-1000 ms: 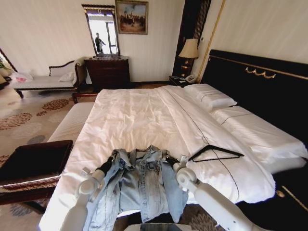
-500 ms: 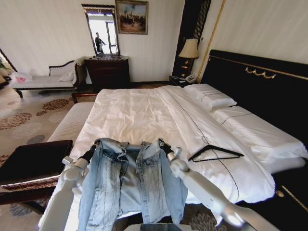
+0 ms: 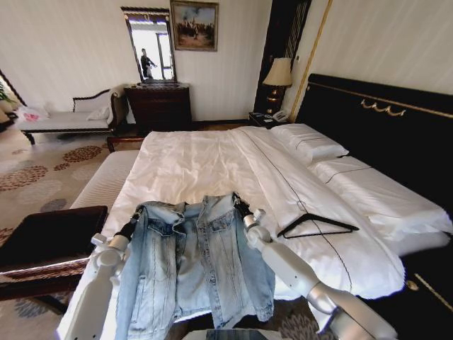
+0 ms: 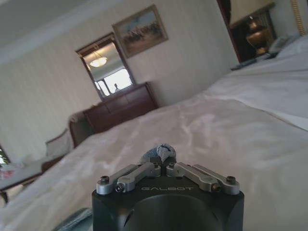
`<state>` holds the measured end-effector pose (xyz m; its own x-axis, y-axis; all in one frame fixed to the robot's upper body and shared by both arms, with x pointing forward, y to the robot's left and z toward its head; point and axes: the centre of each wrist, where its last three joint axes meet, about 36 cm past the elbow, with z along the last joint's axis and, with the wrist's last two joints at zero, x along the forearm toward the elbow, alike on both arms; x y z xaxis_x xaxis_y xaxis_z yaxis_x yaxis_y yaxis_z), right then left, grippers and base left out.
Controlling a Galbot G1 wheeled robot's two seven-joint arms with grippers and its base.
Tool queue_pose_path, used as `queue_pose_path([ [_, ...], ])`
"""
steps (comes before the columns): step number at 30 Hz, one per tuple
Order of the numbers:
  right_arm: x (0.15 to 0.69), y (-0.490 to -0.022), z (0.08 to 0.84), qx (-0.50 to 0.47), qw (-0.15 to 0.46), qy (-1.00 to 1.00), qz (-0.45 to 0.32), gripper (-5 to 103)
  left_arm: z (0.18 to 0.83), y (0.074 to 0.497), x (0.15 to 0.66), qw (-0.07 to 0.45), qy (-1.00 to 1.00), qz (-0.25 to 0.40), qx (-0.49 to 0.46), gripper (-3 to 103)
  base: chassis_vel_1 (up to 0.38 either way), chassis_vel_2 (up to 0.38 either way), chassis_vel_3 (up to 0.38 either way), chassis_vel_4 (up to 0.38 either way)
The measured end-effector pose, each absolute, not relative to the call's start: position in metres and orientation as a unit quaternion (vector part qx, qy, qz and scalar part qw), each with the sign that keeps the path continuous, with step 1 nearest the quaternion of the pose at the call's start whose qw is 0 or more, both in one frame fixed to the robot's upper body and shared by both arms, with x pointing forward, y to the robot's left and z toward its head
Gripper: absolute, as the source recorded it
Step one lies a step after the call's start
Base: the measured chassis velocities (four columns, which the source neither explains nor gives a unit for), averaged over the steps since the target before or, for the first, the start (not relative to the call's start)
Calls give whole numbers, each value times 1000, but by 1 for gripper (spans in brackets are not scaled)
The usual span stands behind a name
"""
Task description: Pick up the clothes from the bed and hang them on the clothes hanger.
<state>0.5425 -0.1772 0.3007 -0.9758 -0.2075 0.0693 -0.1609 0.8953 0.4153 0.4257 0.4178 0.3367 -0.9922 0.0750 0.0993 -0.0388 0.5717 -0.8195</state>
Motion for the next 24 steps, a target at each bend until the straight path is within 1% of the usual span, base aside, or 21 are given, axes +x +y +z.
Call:
queue_pose_path([
  [5,537,-184,284,73,83,-974,-196,1,320,422,432,76,-884,461,7,2,0,0,0,0],
  [8,532,-186,275,60,104,-976,-182,1,306,423,435,97,-883,459,27,2,0,0,0,0],
  [14,529,-184,270,49,118,-978,-165,1,293,421,438,125,-882,452,49,2,0,0,0,0],
  [16,524,-181,267,55,121,-979,-152,1,290,416,437,145,-891,426,53,2,0,0,0,0],
  [17,522,-180,266,59,121,-980,-148,-2,290,414,435,149,-895,417,51,2,0,0,0,0],
  [19,520,-179,266,63,120,-980,-145,-2,291,411,433,152,-898,409,47,2,0,0,0,0],
  [20,516,-177,266,70,118,-981,-140,3,294,407,430,156,-904,396,40,-1,0,0,0,0],
  [23,508,-175,269,91,97,-983,-124,19,303,397,416,164,-919,358,20,14,0,0,0,0],
  [24,508,-175,269,91,97,-983,-124,19,303,397,416,164,-919,358,20,14,0,0,0,0],
])
